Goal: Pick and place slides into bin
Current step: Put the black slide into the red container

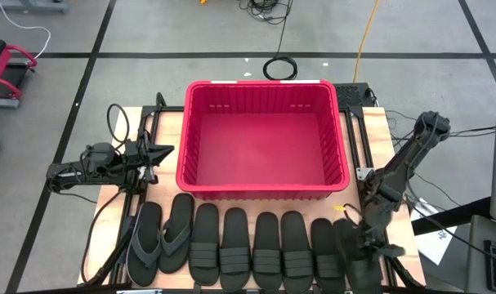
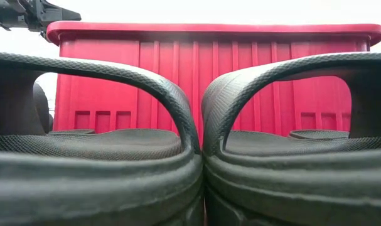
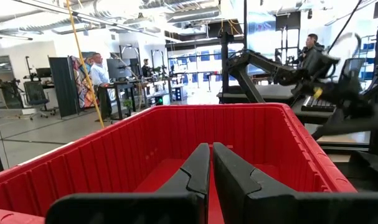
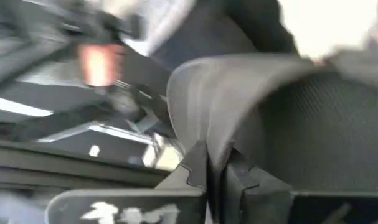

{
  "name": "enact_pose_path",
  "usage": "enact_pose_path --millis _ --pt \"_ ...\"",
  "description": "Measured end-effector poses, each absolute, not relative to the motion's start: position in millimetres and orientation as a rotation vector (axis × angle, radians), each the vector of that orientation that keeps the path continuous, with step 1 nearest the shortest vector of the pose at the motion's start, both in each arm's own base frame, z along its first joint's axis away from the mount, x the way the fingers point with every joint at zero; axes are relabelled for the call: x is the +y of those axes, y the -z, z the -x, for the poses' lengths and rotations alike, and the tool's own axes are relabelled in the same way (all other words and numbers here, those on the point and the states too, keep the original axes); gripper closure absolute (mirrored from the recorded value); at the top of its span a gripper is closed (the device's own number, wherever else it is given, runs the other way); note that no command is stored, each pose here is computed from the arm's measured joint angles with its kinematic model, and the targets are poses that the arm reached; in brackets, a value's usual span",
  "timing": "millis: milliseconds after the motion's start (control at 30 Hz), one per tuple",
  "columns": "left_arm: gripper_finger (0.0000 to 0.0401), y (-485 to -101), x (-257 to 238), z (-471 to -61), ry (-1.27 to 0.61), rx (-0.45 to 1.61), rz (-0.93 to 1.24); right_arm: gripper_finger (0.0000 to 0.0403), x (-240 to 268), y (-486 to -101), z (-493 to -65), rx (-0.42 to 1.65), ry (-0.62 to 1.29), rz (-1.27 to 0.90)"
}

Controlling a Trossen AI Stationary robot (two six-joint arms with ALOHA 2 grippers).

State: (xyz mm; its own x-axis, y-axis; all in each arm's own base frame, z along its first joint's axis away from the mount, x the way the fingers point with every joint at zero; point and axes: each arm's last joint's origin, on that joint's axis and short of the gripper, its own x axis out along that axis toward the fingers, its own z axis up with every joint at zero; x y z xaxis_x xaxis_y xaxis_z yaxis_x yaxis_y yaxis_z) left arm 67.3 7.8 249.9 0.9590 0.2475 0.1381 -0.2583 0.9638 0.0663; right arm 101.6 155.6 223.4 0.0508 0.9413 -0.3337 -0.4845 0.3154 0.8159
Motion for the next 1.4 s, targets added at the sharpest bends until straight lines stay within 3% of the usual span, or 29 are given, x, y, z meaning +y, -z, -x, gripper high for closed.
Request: enact_pose_path --millis 267,600,833,1400 --pt "0.0375 -250 8 -67 -0.257 -0.13 -0.084 0.0402 165 -262 -112 0.922 -1.151 -0.482" --pt "0.0375 -250 8 -67 -0.257 -0.13 -0.084 0.0402 183 -263 -125 0.982 -1.119 -0.459" --pt "0.0375 -250 8 -67 -0.257 -0.13 -0.084 0.0402 186 -279 -141 0.914 -1.116 -0.412" --pt "0.0375 -250 8 -67 -0.257 -0.13 -0.084 0.0401 103 -376 -184 0.863 -0.81 -0.221"
